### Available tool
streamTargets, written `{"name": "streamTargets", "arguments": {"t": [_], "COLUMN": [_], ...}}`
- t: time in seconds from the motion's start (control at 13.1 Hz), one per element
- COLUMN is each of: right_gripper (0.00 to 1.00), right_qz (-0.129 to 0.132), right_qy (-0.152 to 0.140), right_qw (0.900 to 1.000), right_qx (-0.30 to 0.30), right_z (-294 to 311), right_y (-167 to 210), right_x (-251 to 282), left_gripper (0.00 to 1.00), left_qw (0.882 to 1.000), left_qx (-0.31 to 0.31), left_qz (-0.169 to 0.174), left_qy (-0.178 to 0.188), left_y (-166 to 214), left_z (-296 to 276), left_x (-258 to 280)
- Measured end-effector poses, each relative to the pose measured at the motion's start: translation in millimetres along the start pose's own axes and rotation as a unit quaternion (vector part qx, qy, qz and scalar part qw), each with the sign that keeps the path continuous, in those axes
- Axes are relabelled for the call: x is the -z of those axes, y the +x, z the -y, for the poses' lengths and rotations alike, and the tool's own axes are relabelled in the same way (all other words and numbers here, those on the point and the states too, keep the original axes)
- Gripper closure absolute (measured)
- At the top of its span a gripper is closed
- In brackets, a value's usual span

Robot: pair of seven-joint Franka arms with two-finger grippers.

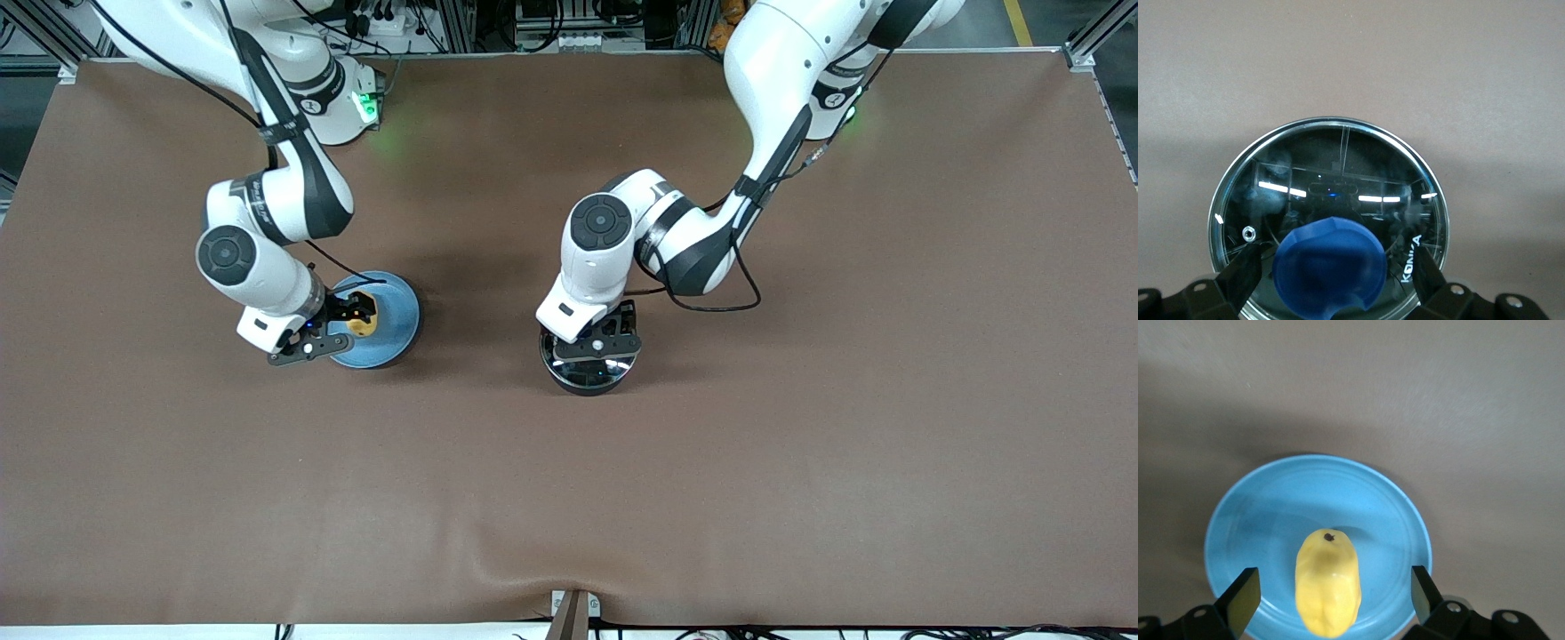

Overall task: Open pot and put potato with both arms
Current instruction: 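Grasp the lid knob with the left gripper while the right gripper grasps the potato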

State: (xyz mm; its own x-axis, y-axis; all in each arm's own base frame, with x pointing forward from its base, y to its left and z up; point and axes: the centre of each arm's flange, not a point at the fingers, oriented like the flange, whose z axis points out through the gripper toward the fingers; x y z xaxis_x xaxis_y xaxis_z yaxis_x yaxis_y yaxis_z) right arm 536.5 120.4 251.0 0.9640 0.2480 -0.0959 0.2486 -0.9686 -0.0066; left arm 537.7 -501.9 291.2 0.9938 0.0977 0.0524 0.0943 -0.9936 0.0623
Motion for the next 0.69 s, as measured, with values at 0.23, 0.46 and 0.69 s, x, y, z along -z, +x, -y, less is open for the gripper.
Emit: {"name": "streamTargets", "arguments": {"t": [0.23, 0.46, 0.69], "right_gripper": [0.0, 0.0, 0.0], "right_qz": [0.015, 0.019, 0.01], "right_qy": [0.001, 0.001, 0.001], "right_qw": [1.0, 1.0, 1.0], "right_qx": [0.012, 0.022, 0.022], "right_z": [1, 1, 1], "right_y": [-11, -15, -15], "right_x": [-22, -28, -39], "left_gripper": [0.15, 0.32, 0.33], "left_qw": [1.0, 1.0, 1.0], "left_qx": [0.0, 0.002, 0.002], "left_qz": [0.0, -0.002, -0.002], "left_qy": [0.0, 0.001, 0.0], "left_y": [0, 3, 3], "left_z": [0, 2, 2], "left_x": [0, 1, 1]}}
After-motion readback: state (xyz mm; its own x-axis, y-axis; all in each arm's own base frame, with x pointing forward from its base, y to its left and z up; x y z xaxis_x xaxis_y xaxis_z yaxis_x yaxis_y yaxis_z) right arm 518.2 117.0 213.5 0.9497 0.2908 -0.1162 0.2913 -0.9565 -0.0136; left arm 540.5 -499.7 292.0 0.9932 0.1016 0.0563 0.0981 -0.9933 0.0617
